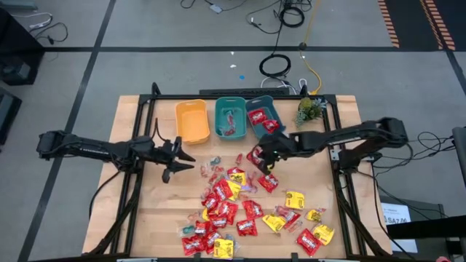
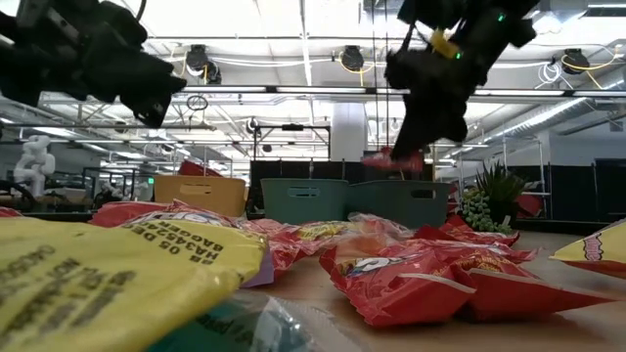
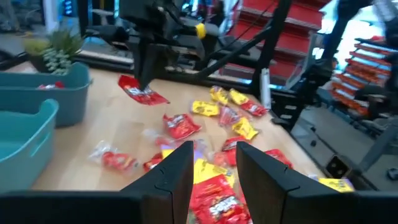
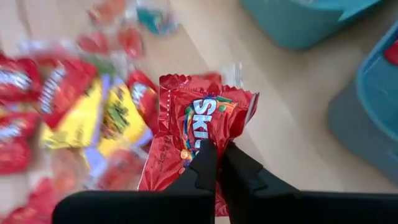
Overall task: Sort candy
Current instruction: Put the red candy into the blue bin
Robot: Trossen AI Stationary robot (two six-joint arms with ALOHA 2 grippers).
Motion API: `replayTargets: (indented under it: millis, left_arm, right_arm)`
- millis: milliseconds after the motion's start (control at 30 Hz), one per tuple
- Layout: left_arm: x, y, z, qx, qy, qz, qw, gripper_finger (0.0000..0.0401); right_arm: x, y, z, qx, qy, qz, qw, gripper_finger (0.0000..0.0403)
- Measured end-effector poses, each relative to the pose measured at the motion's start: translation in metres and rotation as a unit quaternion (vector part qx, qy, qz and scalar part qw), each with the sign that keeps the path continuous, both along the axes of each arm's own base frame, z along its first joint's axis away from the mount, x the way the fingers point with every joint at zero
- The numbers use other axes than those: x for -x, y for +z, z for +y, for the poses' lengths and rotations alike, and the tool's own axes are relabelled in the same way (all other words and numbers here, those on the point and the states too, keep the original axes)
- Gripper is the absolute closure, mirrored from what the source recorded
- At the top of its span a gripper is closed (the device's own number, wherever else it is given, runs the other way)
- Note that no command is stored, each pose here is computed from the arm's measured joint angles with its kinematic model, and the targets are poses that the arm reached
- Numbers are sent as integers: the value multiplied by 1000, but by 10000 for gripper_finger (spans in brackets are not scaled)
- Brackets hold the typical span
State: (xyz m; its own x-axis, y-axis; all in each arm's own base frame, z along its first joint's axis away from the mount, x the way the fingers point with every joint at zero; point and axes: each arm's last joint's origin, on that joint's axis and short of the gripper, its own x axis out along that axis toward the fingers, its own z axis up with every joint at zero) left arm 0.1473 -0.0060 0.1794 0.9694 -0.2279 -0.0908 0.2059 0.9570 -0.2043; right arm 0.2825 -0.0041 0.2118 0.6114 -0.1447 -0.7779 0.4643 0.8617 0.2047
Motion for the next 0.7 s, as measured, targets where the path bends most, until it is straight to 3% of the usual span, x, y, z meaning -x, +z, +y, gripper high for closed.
replayTargets:
  millis: [167, 400, 600, 700]
  left_arm:
    - [2, 2, -1, 8, -11, -7, 1000, 271]
    - [2, 3, -1, 10, -11, -7, 1000, 271]
    - [2, 2, -1, 35, -9, 3, 999, 271]
    - [2, -1, -1, 36, -8, 17, 999, 271]
  right_arm:
    - [3, 34, -4, 29, -24, -41, 998, 402]
    - [-3, 77, -41, 119, -108, -19, 987, 402]
    - [7, 84, -92, 114, -193, 1, 975, 403]
    - [13, 80, -114, 83, -206, 5, 975, 398]
